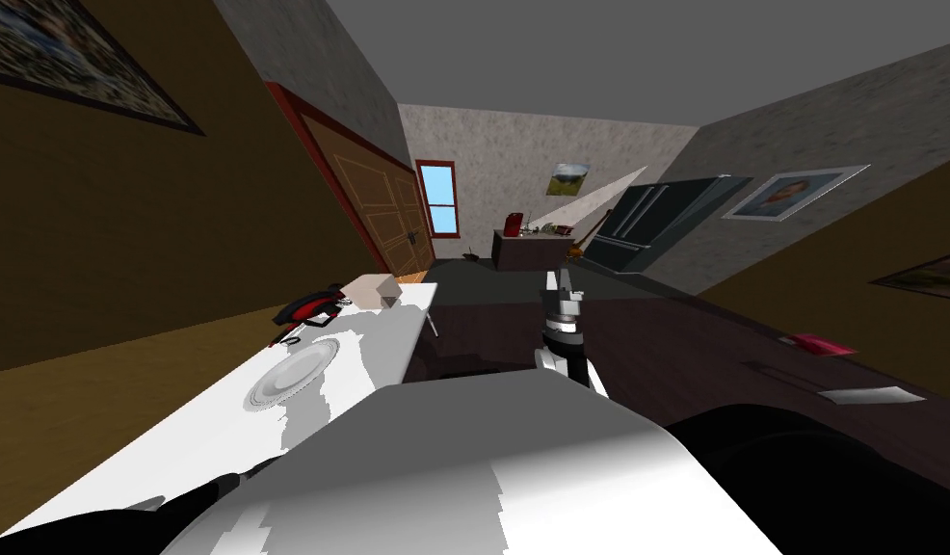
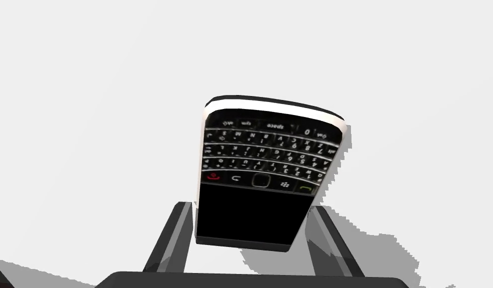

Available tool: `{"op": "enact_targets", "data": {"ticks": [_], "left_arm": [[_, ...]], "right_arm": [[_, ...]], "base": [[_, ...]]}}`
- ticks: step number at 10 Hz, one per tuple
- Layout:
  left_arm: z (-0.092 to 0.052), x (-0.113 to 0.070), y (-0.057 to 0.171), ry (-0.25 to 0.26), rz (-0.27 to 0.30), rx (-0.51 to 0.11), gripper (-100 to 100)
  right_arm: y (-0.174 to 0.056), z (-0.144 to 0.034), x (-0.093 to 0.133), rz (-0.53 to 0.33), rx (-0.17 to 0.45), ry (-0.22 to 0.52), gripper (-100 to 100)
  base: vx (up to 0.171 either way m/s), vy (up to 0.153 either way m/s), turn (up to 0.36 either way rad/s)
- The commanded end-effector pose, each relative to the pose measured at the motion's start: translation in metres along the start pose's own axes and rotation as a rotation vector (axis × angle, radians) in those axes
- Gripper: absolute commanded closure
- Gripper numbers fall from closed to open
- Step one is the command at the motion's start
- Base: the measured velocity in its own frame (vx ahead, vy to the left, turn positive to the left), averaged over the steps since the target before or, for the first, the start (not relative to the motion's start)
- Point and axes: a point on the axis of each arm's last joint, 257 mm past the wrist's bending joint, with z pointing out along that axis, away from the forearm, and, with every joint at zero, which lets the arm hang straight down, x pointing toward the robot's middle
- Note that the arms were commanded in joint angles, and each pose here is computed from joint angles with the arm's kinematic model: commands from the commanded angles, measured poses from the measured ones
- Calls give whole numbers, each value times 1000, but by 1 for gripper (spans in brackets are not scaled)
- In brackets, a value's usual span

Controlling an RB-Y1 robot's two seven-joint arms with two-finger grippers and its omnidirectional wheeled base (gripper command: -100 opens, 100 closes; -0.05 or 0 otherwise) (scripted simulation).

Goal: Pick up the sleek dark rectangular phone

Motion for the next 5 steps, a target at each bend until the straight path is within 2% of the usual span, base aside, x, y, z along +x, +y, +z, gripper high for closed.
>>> {"op": "enact_targets", "data": {"ticks": [1,3,4,5], "left_arm": [[-5,-7,0,0,9,2,100],[-11,-18,-1,1,22,6,100],[-8,-15,-1,0,18,4,100],[-9,-15,-1,1,18,4,0]], "right_arm": [[0,0,0,0,0,0,0],[0,0,0,0,0,0,0],[0,0,0,0,0,0,0],[0,0,0,0,0,0,0]], "base": [[-15,0,82],[-28,-2,96],[-11,-2,15],[0,0,0]]}}
